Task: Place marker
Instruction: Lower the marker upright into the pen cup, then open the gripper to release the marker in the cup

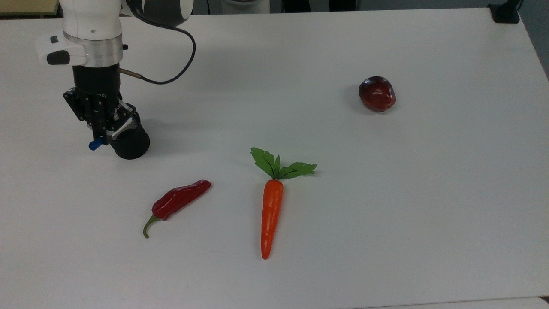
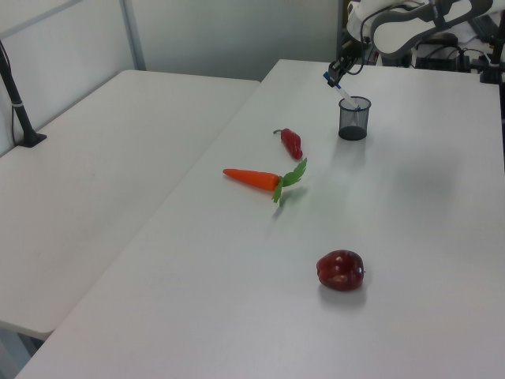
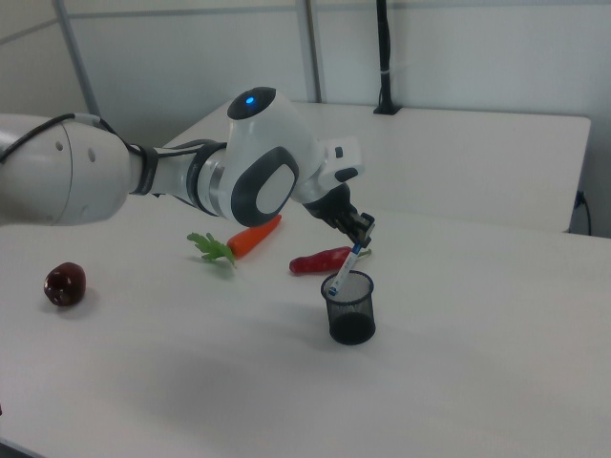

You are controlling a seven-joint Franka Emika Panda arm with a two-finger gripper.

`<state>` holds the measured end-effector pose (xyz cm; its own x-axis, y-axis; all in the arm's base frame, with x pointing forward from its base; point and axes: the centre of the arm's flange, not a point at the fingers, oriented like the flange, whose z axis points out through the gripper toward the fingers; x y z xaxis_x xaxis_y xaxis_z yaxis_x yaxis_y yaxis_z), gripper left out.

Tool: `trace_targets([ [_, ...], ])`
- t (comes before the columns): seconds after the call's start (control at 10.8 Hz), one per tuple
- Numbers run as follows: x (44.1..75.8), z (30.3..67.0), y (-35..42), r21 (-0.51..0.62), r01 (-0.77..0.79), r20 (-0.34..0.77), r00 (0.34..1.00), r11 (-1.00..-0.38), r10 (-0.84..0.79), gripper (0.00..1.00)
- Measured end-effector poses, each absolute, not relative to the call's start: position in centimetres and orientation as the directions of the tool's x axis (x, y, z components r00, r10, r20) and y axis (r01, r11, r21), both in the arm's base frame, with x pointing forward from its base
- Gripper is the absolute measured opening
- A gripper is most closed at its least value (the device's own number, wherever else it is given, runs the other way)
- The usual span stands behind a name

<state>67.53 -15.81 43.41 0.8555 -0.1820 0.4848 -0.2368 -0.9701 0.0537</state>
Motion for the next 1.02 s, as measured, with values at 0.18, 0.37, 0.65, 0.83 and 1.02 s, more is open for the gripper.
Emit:
trace_targets([
  [0.18,67.5,43.4,-15.8,0.052,-0.240,0.484,0.855,-0.969,-0.186,0.19],
  [0.37,67.5,43.5,-15.8,0.050,-0.244,0.486,0.853,-0.969,-0.190,0.27],
  [0.65,67.4,44.1,-15.8,0.046,-0.250,0.494,0.847,-0.967,-0.196,0.70],
  [0.83,67.5,44.2,-15.6,0.046,-0.247,0.496,0.846,-0.968,-0.193,0.99],
  [1.02,67.9,44.7,-13.9,0.044,-0.224,0.504,0.847,-0.974,-0.172,1.00],
])
